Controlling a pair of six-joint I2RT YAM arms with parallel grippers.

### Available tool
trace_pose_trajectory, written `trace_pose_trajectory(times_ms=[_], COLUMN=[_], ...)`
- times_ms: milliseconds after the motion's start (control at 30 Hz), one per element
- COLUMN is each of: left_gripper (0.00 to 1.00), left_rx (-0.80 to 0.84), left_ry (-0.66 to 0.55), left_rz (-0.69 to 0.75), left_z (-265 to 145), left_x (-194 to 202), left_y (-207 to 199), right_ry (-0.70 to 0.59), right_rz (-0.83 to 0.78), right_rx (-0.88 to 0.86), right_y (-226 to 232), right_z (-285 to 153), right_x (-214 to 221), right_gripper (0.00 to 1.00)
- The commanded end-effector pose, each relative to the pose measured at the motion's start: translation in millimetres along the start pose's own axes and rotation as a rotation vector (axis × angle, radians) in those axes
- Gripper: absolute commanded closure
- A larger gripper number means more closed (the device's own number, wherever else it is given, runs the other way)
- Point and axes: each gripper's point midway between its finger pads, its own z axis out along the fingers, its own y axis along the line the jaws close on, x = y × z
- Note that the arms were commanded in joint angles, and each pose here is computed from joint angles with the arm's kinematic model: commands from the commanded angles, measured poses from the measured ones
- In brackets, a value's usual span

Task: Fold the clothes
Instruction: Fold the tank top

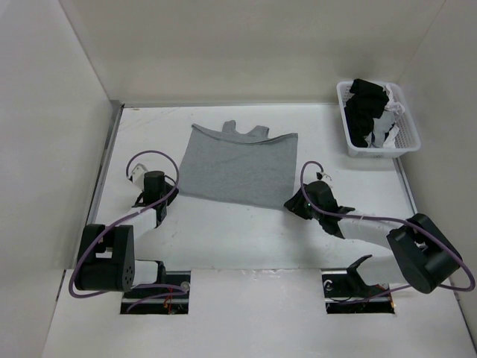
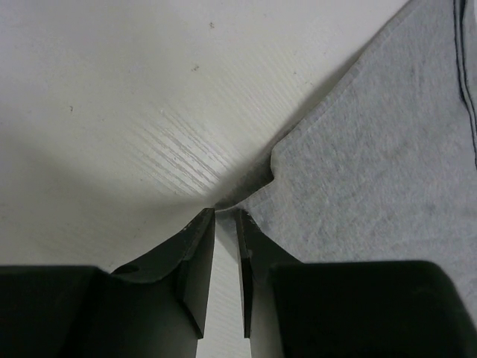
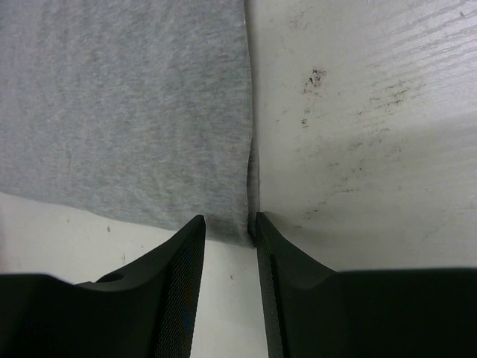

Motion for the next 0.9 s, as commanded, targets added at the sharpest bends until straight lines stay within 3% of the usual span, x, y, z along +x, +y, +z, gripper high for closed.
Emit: trace_pose_trajectory(times_ms=[0,133,300,667,700,867], left_gripper=[0.80,0.67,0.65,0.85,0.91,0.99], left_rx=[0.032,0.031,-0.019,0.011,0.016,0.034], left_ry=[-0.034,-0.027,0.012,-0.021,-0.024,-0.047], left_rz=[-0.035,-0.043,-0.033,-0.049,-0.050,-0.059], left_z=[-1,-7,0,3,5,2], left_x=[-8,-4,7,-1,-1,-7], left_y=[-6,0,13,2,2,-2], right_ry=[-0.014,-0.002,0.000,0.014,0.015,0.023], right_rz=[0.006,0.009,0.011,0.008,0.007,0.004], right_rx=[0.005,0.007,0.001,-0.003,-0.004,-0.012], right_y=[1,-3,-1,-2,-1,0], right_z=[0,-1,-3,-7,-6,-8], right_x=[-1,4,3,8,8,10], right_gripper=[0.61,0.57,0.62,0.61,0.62,0.67])
